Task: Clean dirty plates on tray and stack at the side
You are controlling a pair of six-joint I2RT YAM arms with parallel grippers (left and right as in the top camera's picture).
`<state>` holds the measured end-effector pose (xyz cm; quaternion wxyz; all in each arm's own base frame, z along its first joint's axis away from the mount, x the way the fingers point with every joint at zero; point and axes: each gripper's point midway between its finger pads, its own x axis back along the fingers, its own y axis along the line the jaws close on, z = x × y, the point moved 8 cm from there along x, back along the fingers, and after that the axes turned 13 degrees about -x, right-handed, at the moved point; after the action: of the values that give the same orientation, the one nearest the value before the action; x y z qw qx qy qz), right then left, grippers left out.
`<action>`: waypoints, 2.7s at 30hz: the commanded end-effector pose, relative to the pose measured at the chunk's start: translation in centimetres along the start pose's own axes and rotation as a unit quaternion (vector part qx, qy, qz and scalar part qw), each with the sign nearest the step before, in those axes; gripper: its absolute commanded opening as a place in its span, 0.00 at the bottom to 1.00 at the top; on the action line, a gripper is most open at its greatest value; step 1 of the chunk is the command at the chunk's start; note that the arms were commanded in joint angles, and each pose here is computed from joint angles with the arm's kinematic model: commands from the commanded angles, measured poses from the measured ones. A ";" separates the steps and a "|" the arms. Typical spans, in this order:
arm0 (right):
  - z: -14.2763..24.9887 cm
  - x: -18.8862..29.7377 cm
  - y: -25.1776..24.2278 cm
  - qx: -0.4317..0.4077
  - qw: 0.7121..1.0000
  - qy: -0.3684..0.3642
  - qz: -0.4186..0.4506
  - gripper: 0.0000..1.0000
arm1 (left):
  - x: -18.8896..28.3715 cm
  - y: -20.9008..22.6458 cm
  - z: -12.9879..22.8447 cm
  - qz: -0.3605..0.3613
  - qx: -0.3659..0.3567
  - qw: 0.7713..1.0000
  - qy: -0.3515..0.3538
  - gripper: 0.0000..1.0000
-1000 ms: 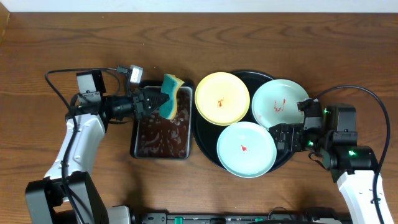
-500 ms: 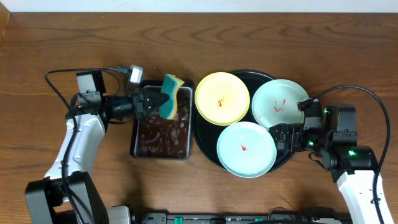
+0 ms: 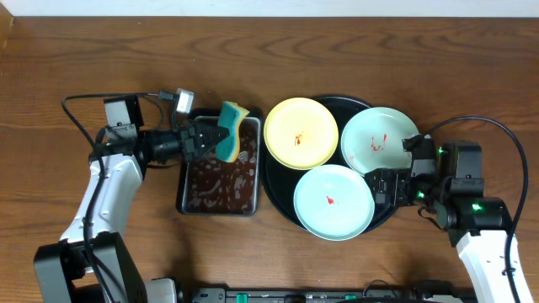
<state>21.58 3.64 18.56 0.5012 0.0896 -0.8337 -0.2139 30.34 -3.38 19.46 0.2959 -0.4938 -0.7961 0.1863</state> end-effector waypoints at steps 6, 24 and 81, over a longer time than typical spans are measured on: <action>0.3 -0.3 0.0 -0.004 1.000 0.011 0.000 0.95 | -0.1 3.3 3.6 -0.275 0.165 0.940 0.116 0.07; 2.4 -5.2 -2.3 -0.062 0.990 0.120 0.026 0.60 | -5.4 0.1 6.1 -0.448 0.067 0.853 0.259 0.07; 3.5 -10.0 -3.7 -0.100 0.975 0.201 0.008 0.01 | -22.7 -14.1 8.1 -0.214 0.019 0.952 0.217 0.07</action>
<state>23.27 4.46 7.68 0.6629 0.0631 -0.6962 -0.2682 22.70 -29.35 15.49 0.5097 -0.3690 -0.7768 0.0233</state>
